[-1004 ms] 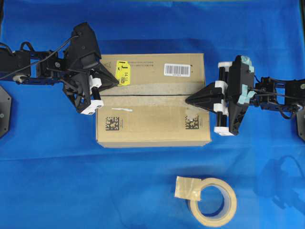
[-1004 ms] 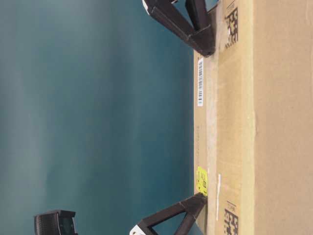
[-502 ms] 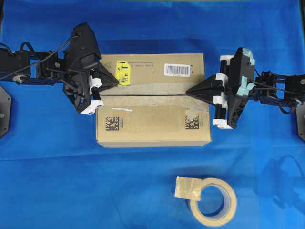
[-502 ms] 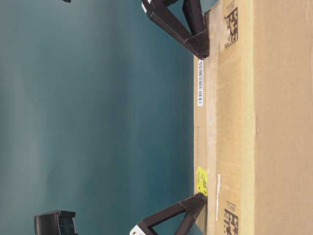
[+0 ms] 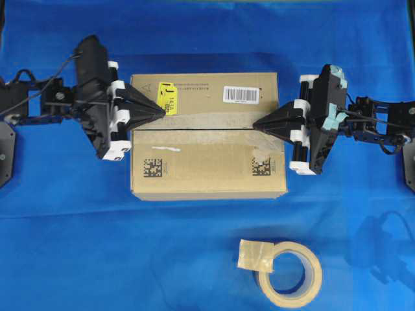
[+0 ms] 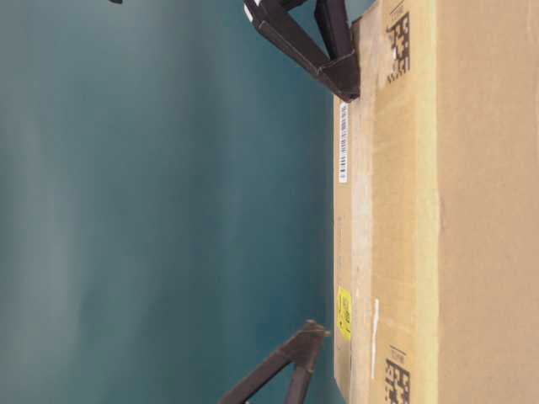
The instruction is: Close the cardboard box.
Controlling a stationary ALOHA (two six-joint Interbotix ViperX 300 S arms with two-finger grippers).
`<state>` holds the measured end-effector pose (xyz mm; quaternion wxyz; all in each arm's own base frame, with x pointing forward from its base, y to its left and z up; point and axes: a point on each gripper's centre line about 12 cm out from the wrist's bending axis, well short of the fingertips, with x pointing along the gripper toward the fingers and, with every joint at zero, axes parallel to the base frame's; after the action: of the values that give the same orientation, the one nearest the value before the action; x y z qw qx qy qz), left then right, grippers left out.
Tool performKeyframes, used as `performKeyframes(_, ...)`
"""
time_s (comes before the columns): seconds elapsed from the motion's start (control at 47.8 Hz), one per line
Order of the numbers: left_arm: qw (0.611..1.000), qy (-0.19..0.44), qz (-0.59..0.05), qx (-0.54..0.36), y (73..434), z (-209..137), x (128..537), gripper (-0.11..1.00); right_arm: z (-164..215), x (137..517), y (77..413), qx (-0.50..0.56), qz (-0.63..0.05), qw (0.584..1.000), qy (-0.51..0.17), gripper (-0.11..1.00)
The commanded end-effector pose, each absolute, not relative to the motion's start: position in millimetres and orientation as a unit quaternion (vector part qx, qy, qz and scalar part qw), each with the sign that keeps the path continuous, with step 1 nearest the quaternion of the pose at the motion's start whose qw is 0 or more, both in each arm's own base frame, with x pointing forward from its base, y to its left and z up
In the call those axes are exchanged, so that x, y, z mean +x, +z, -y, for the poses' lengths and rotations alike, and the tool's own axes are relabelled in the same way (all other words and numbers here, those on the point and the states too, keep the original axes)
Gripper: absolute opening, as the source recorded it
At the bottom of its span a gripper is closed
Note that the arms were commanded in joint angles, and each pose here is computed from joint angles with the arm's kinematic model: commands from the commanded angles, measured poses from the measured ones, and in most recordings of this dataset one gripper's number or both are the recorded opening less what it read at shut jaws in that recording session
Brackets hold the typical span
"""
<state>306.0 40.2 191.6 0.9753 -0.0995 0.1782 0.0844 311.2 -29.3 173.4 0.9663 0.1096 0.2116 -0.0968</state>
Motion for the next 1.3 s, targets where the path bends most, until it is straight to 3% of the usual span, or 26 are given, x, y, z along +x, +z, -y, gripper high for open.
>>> performKeyframes(0.0, 0.985, 0.078, -0.128, -0.09, 196.3, -37.6, 301.0, 0.0, 30.1, 312.9, 177.6, 0.109, -0.203, 0.968, -0.097, 0.0)
performKeyframes(0.23, 0.991, 0.056, -0.104, -0.068, 176.7, -24.3, 287.7, 0.0, 30.0, 312.6, 177.3, 0.108, -0.203, 0.968, -0.097, 0.0)
performKeyframes(0.669, 0.987, 0.049, -0.137, -0.065, 149.5, -19.3, 289.2, 0.0, 30.1, 312.9, 177.8, 0.11, -0.202, 0.968, -0.098, 0.0)
performKeyframes(1.276, 0.986, 0.056, -0.141, -0.067, 146.0, -23.0, 289.4, 0.0, 30.2, 313.0, 177.9, 0.111, -0.201, 0.968, -0.098, 0.0)
